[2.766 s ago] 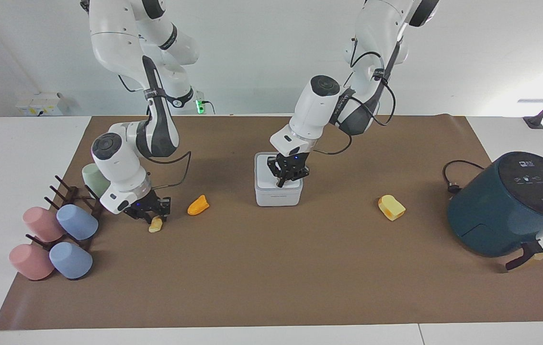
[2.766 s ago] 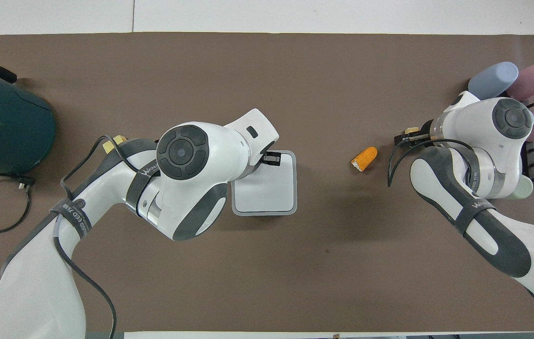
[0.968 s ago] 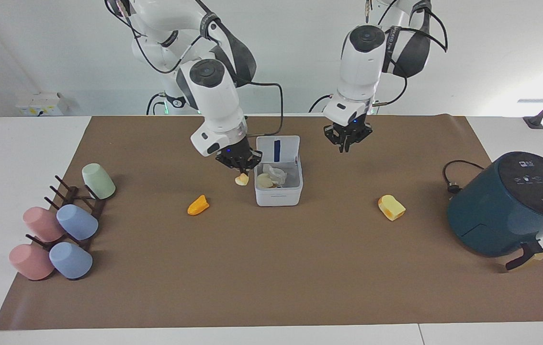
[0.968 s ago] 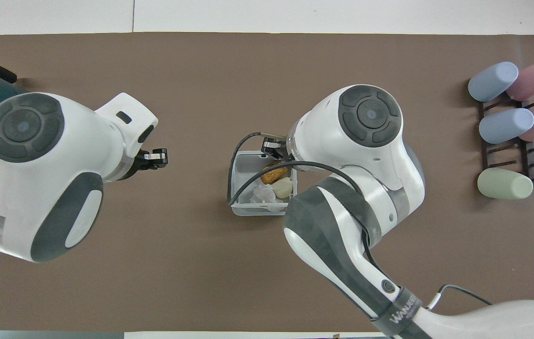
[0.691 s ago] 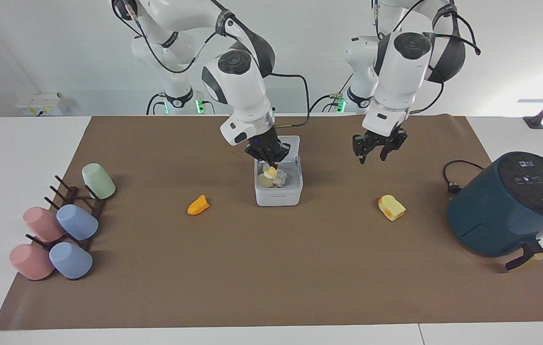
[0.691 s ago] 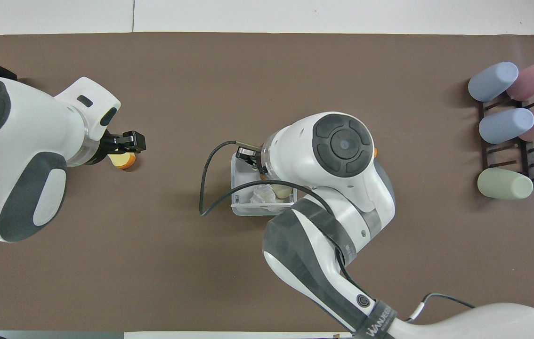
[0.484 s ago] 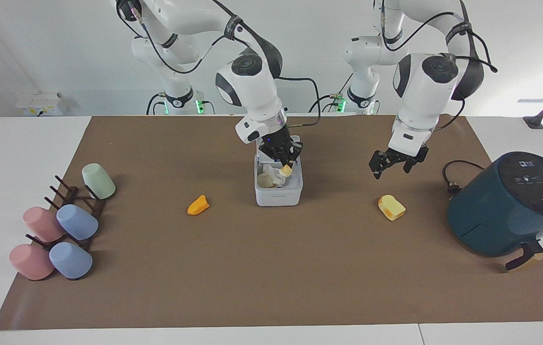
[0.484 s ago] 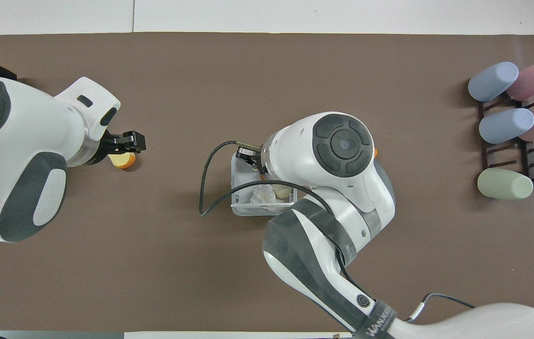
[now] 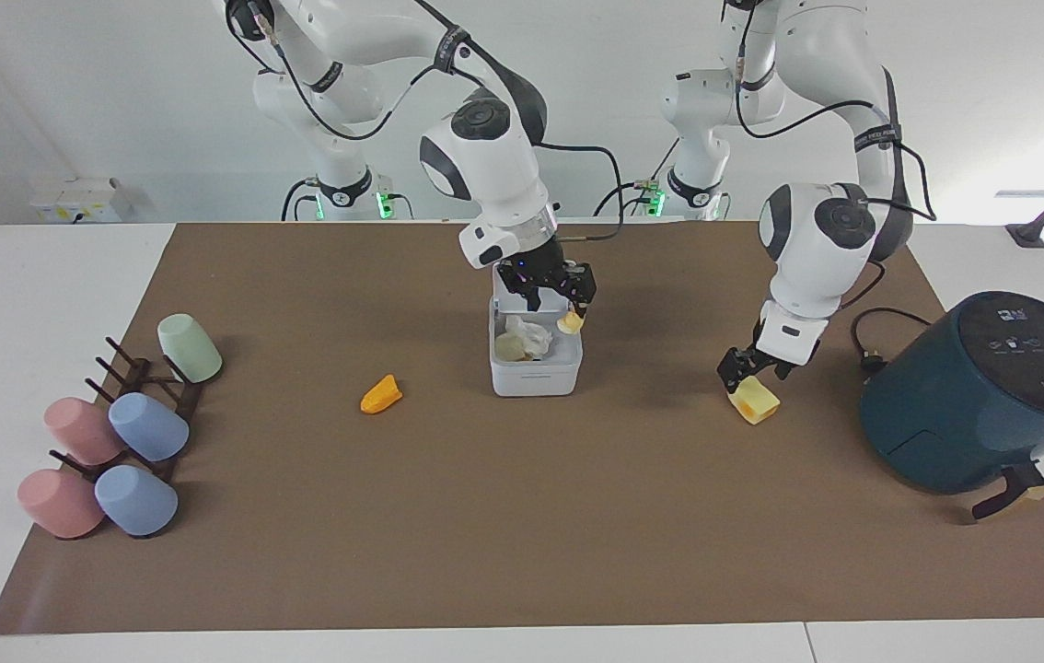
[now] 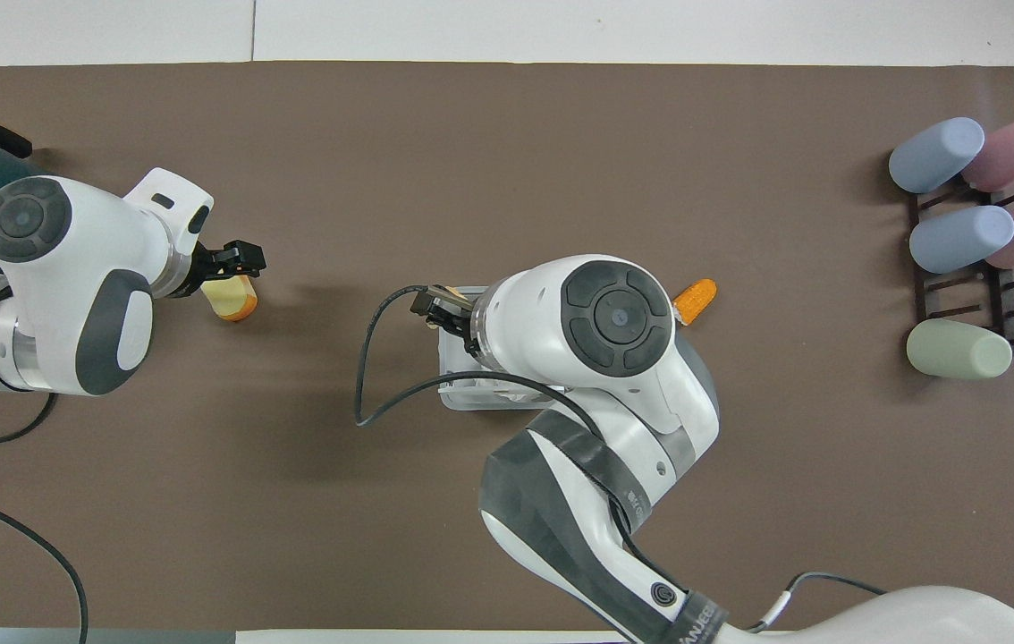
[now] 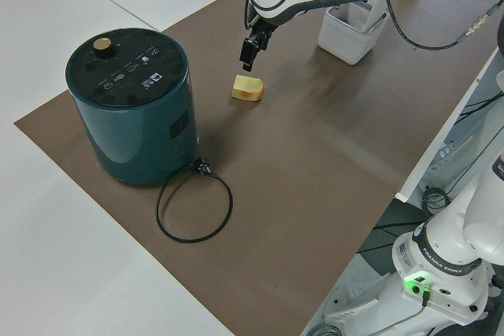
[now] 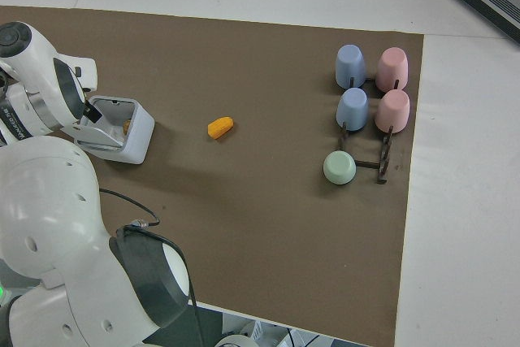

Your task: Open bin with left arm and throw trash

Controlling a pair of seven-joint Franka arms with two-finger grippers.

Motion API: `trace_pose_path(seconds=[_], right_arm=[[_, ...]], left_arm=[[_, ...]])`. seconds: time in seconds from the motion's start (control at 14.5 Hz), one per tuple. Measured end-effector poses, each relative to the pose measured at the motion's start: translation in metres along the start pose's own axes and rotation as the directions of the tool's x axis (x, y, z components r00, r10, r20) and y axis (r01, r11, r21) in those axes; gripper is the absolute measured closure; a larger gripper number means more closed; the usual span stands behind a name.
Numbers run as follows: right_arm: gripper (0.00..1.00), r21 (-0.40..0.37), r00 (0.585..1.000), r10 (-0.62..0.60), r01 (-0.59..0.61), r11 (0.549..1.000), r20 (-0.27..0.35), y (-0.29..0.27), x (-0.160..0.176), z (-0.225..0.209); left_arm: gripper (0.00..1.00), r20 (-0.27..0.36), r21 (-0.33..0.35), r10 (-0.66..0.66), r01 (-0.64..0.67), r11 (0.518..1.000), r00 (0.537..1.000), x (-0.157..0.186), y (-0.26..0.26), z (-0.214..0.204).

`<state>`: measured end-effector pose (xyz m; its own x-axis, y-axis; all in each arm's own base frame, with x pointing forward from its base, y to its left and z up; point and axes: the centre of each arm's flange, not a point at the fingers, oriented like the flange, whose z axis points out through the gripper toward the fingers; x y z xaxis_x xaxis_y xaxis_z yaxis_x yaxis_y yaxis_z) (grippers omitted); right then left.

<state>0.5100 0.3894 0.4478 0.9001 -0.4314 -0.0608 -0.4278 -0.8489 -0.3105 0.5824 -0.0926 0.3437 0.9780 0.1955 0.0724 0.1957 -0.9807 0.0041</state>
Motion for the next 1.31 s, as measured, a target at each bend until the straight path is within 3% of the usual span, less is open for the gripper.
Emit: trace_pose_path(seconds=[0.21, 0.48, 0.69, 0.76, 1.11, 1.31], right_arm=[[0.00, -0.008, 1.000, 0.000, 0.000, 1.000, 0.004, 0.001, 0.000, 0.000], [0.00, -0.021, 1.000, 0.000, 0.000, 1.000, 0.010, 0.002, -0.001, 0.002], [0.00, -0.079, 0.998, -0.059, 0.060, 0.995, 0.006, 0.009, 0.005, -0.002], [0.00, -0.113, 0.993, -0.122, 0.121, 0.986, -0.001, 0.017, 0.018, -0.010], [0.00, -0.216, 0.928, -0.373, 0.364, 0.906, -0.004, 0.102, 0.133, -0.049], [0.00, -0.244, 0.905, -0.426, 0.412, 0.878, -0.001, 0.157, 0.183, -0.051]], left_arm=[[0.05, -0.006, -0.006, -0.006, 0.006, 1.000, 1.000, -0.006, -0.004, 0.022], [0.55, -0.015, -0.009, -0.009, 0.009, 1.000, 1.000, -0.006, -0.006, 0.024], [0.86, -0.019, -0.010, -0.009, 0.009, 1.000, 1.000, -0.006, -0.006, 0.022], [0.92, -0.025, -0.012, -0.009, 0.009, 1.000, 1.000, -0.005, -0.006, 0.019], [0.92, -0.045, -0.014, 0.006, -0.007, 1.000, 0.999, -0.001, 0.005, -0.027], [0.92, -0.039, -0.026, 0.093, -0.094, 0.995, 0.995, -0.015, 0.058, -0.075]])
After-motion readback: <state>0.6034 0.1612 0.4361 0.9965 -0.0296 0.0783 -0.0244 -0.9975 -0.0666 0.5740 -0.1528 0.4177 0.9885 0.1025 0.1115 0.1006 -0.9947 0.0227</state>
